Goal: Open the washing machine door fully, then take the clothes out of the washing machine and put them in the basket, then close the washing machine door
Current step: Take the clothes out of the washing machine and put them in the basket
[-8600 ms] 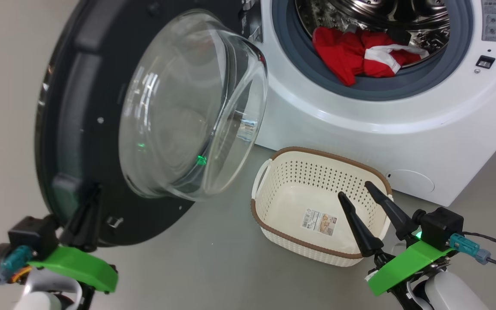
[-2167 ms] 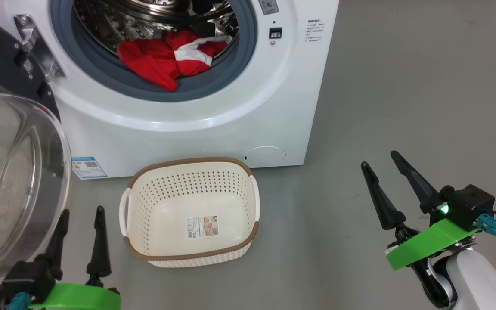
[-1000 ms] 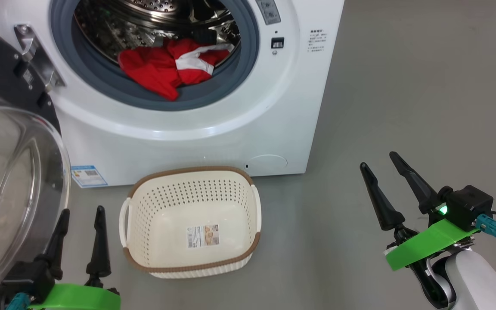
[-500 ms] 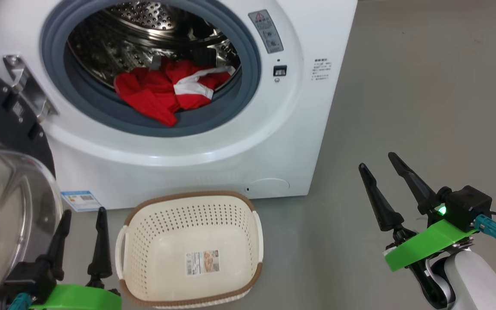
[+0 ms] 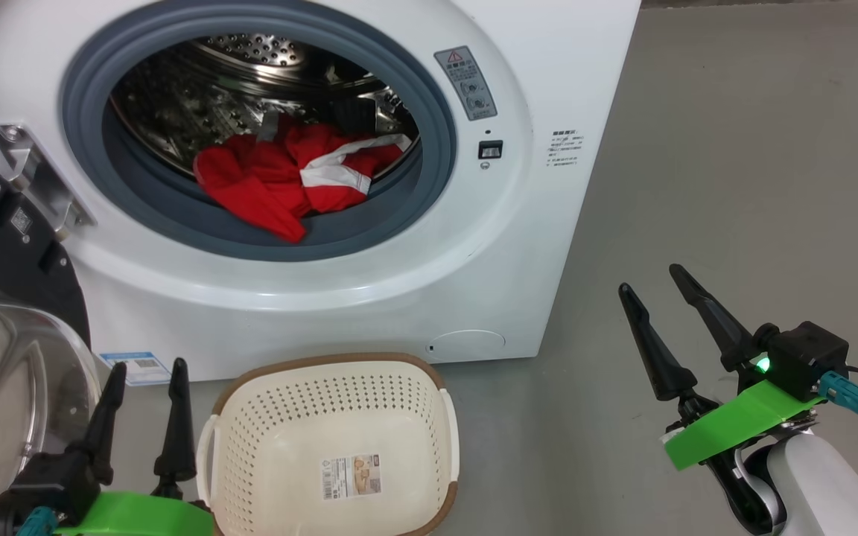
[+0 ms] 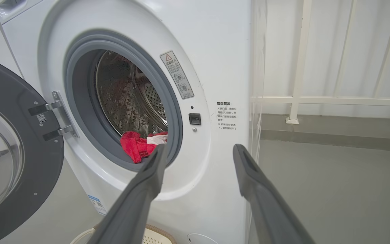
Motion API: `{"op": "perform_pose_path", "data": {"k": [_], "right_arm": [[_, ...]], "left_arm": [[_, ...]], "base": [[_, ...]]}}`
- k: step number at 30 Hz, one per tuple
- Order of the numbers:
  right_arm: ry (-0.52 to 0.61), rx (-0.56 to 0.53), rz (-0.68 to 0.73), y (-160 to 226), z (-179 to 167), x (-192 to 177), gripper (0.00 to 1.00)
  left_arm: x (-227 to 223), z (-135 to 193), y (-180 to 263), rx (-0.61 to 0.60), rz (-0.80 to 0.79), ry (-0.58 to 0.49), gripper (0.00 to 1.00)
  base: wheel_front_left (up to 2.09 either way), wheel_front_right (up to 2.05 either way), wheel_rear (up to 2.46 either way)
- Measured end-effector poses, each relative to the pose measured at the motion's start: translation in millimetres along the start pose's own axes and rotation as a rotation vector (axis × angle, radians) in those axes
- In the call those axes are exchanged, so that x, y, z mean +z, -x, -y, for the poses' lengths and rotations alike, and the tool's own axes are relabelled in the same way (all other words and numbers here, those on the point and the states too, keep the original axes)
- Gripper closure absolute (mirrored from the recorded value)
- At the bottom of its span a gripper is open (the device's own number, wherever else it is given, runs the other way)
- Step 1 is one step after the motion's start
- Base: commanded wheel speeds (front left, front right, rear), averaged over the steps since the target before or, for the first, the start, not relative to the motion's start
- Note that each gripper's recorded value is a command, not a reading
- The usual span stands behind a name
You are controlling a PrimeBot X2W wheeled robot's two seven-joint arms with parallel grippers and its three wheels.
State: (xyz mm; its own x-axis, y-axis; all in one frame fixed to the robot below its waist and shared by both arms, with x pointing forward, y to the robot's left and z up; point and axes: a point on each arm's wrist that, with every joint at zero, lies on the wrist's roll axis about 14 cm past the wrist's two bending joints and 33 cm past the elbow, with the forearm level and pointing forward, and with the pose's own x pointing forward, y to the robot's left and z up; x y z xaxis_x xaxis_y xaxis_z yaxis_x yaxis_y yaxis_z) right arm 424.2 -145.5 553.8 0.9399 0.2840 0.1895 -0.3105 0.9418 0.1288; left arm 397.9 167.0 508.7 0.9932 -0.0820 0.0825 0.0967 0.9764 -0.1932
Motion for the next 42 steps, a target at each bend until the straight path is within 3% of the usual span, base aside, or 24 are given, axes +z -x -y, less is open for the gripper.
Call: {"op": "perform_pose_path", "data": {"k": [42], "right_arm": [[-0.017,-0.024,-0.042,-2,9,-19,0.00]], "left_arm": [[-16,3,-17,-0.013,-0.040,0.004,0.00]], "base": [[0.00,0.00,0.00]]}}
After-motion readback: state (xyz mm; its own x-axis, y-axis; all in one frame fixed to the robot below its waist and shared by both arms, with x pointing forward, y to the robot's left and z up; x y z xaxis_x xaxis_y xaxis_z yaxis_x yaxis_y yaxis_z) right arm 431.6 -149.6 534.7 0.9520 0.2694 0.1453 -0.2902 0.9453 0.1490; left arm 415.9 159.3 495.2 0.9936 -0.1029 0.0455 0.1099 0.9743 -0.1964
